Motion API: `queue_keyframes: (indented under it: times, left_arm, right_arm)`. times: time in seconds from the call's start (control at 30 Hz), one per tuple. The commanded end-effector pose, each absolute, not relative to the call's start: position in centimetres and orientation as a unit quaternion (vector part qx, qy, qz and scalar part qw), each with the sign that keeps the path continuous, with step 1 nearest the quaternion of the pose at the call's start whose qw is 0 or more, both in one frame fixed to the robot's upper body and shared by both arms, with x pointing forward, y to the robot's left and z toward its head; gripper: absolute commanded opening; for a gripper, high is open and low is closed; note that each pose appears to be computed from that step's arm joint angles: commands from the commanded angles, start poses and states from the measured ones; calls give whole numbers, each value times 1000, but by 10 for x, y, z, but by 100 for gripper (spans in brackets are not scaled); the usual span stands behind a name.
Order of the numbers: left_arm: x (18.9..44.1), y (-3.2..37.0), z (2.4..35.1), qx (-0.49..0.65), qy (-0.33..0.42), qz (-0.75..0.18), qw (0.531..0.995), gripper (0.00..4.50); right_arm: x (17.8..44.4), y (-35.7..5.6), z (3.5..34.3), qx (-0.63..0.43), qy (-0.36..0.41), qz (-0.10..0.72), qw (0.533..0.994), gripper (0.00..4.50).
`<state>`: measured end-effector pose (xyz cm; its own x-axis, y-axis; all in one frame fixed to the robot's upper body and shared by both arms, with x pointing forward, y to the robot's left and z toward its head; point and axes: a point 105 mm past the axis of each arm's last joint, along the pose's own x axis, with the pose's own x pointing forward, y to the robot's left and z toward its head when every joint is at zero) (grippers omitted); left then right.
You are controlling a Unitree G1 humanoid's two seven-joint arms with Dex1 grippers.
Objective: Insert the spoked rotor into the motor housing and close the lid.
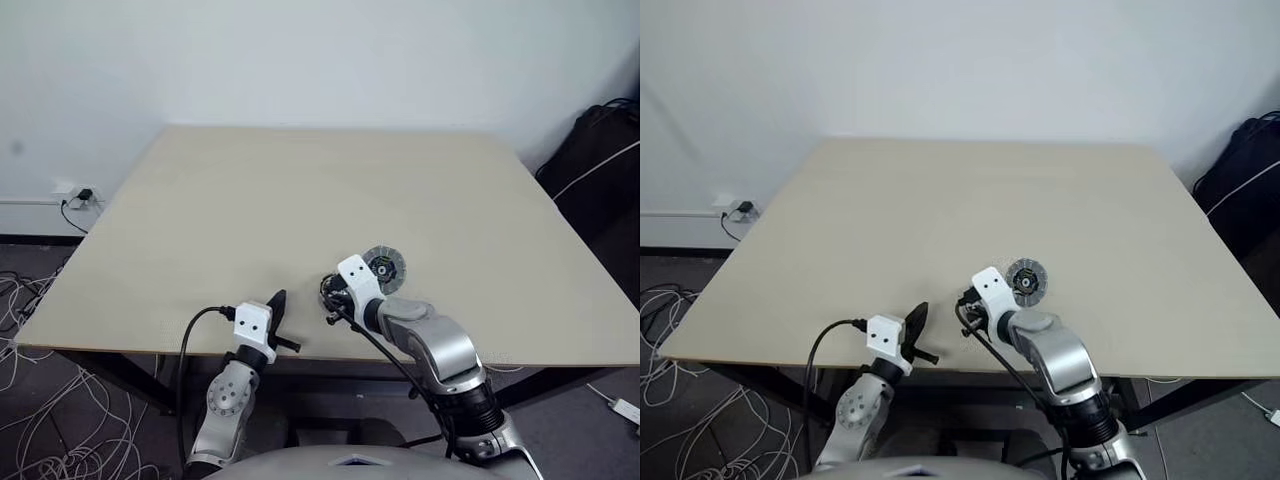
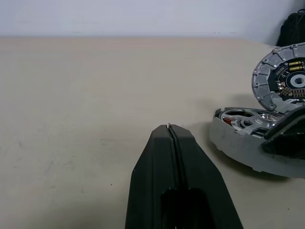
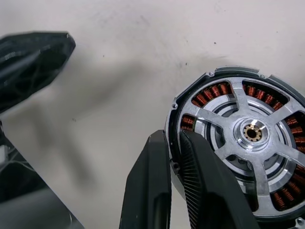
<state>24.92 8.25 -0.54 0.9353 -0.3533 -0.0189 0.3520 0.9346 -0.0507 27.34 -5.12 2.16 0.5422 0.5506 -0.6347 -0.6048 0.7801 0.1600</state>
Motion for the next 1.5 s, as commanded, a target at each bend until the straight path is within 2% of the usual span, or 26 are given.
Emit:
queue_keyframes:
  times: [0.03, 0.17, 0.3, 0.43, 0.57, 0.73, 0.93, 1.07, 1.5]
  left_arm:
    - [253, 81, 6, -27, -8, -177, 984, 0]
    - [253, 81, 6, -27, -8, -177, 984, 0]
    - [253, 80, 6, -27, -8, -178, 984, 0]
    - [254, 80, 6, -27, -8, -179, 983, 0]
    - [253, 81, 6, -28, -8, -178, 984, 0]
    - [253, 80, 5, -29, -6, -179, 983, 0]
    - [254, 80, 6, -29, -6, -182, 983, 0]
    - [254, 80, 6, -29, -6, -182, 983, 0]
    - [254, 79, 6, -32, -7, -179, 983, 0]
  right_arm:
    - [285, -37, 42, -25, 306, 338, 890, 106]
    - [298, -32, 58, -1, 262, 326, 908, 230]
    - [305, -33, 74, -31, 209, 339, 917, 230]
    - [309, -46, 90, -133, 138, 363, 912, 230]
    - [298, -68, 85, -264, 117, 416, 862, 230]
    - [276, -85, 71, -339, 142, 480, 796, 230]
    - [257, -88, 58, -354, 171, 530, 751, 230]
    - [253, -84, 51, -354, 178, 539, 743, 230]
    - [273, -88, 25, -354, 210, 516, 751, 230]
